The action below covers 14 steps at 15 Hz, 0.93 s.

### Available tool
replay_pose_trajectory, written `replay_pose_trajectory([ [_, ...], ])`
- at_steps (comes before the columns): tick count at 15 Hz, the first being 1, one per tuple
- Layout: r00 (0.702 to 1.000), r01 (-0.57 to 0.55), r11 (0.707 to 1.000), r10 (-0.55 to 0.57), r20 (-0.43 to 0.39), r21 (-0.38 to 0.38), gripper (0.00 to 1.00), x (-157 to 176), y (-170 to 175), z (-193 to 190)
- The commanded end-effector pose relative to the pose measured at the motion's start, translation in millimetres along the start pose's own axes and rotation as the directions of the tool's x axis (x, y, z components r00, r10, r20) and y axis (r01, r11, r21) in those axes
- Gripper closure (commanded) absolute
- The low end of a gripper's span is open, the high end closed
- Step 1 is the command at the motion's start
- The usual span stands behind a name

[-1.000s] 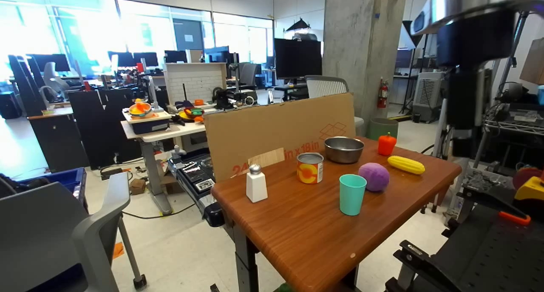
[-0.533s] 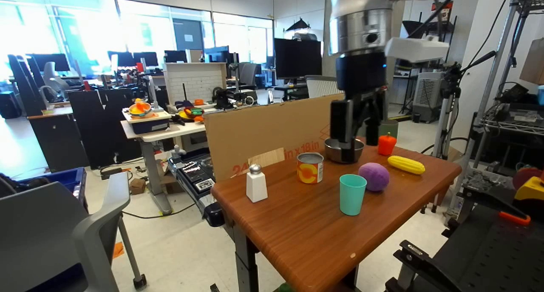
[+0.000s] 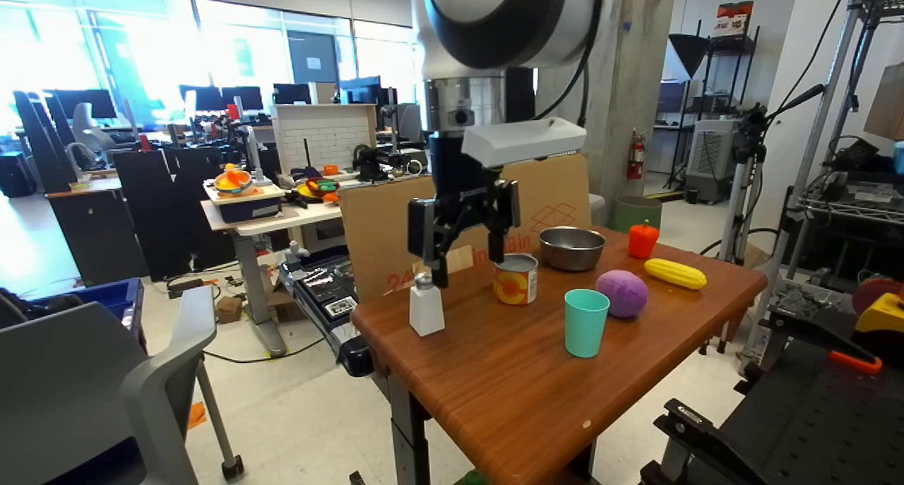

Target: Put the shaker in the metal bowl

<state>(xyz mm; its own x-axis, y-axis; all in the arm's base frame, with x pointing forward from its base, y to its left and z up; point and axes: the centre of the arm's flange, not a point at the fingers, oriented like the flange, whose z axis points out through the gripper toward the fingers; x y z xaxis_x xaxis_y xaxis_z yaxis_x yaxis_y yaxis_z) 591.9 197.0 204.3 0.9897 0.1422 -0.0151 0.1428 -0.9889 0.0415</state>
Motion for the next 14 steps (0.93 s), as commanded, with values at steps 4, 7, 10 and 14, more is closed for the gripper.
replay_pose_trajectory([
  [4, 0.996, -0.072, 0.997, 0.071, -0.056, -0.019, 0.00, 51.3, -51.5, 24.0],
  [7, 0.994, -0.095, 0.995, 0.092, -0.060, -0.036, 0.27, 57.0, -65.7, 34.3],
  [10, 0.991, -0.129, 0.991, 0.127, -0.052, -0.039, 0.47, 59.3, -77.2, 35.1],
  [14, 0.986, -0.155, 0.988, 0.154, -0.057, -0.025, 0.78, 60.4, -80.6, 12.0],
])
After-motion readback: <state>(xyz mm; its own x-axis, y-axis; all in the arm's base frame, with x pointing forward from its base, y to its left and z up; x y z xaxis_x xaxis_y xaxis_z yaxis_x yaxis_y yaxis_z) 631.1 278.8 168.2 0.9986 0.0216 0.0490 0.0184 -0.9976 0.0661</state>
